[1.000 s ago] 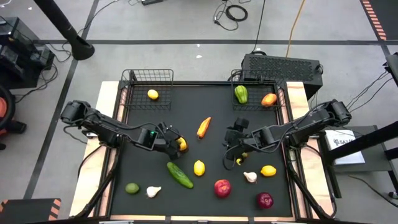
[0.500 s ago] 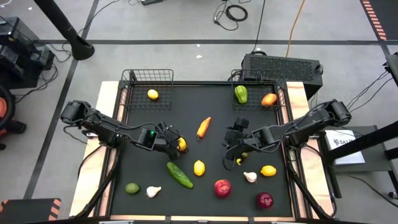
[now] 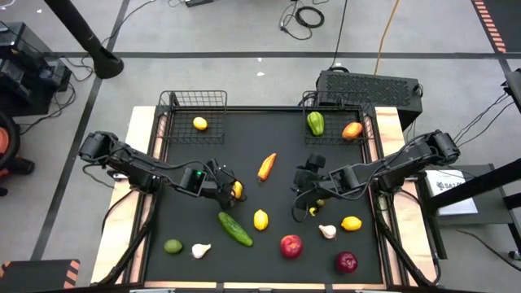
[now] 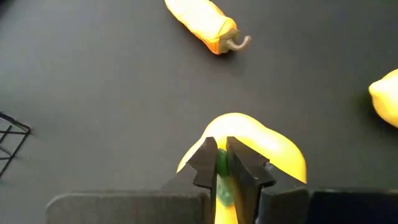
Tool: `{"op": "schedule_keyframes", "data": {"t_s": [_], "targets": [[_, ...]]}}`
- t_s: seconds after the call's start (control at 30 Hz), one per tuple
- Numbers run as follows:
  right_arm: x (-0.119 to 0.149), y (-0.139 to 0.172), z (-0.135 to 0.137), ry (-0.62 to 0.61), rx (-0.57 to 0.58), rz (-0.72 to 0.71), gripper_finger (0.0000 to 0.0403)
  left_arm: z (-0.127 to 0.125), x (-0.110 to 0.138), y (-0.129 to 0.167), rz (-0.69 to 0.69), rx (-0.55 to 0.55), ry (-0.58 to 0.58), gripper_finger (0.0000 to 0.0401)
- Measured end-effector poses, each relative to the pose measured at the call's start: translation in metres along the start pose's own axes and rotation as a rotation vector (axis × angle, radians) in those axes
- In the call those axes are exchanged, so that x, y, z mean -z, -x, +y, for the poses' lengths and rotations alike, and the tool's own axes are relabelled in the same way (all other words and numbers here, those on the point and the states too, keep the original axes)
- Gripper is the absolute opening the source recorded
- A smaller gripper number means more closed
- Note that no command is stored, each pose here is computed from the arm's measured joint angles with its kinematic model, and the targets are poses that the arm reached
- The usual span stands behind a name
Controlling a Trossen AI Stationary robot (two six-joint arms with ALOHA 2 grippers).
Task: Sort produce into baskets
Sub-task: Put the yellow bell pepper into the right black wire basket
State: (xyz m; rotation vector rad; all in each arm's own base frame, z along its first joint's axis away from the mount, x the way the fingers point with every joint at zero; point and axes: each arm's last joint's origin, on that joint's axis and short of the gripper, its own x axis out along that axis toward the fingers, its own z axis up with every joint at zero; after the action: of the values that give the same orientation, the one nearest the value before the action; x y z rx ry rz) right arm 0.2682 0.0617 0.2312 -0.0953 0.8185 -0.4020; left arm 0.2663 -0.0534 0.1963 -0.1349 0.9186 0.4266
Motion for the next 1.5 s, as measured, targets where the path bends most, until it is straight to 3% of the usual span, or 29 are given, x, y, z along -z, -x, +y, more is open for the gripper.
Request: {"op": "schedule_keyframes", "data": {"t_s": [0.17,0.33,0.63,0.87,1.2,1.5], "targets": [[-0.008,0.000,0.003,-0.029,-0.027,-0.080,0.0352,0.002,-0.015,0.021,-0.080,0.044,-0.031,0.0030],[-0.013,-0.009,0.015,-0.061,-0.210,-0.254,0.0357,0.007,-0.040,0.057,-0.222,0.088,-0.095,0.0031],[-0.022,-0.027,0.020,-0.056,-0.308,-0.457,0.0397,0.010,-0.059,0.093,-0.461,0.120,-0.320,0.0031],[-0.031,-0.037,0.015,-0.092,-0.352,-0.491,0.0400,-0.002,-0.059,0.099,-0.548,0.098,-0.572,0.0031],[-0.040,-0.041,0.003,-0.128,-0.326,-0.539,0.0400,-0.010,-0.063,0.101,-0.620,0.069,-0.677,0.0016],[-0.042,-0.039,0.004,-0.101,-0.371,-0.565,0.0400,-0.012,-0.067,0.089,-0.609,0.039,-0.665,0.0015]]}}
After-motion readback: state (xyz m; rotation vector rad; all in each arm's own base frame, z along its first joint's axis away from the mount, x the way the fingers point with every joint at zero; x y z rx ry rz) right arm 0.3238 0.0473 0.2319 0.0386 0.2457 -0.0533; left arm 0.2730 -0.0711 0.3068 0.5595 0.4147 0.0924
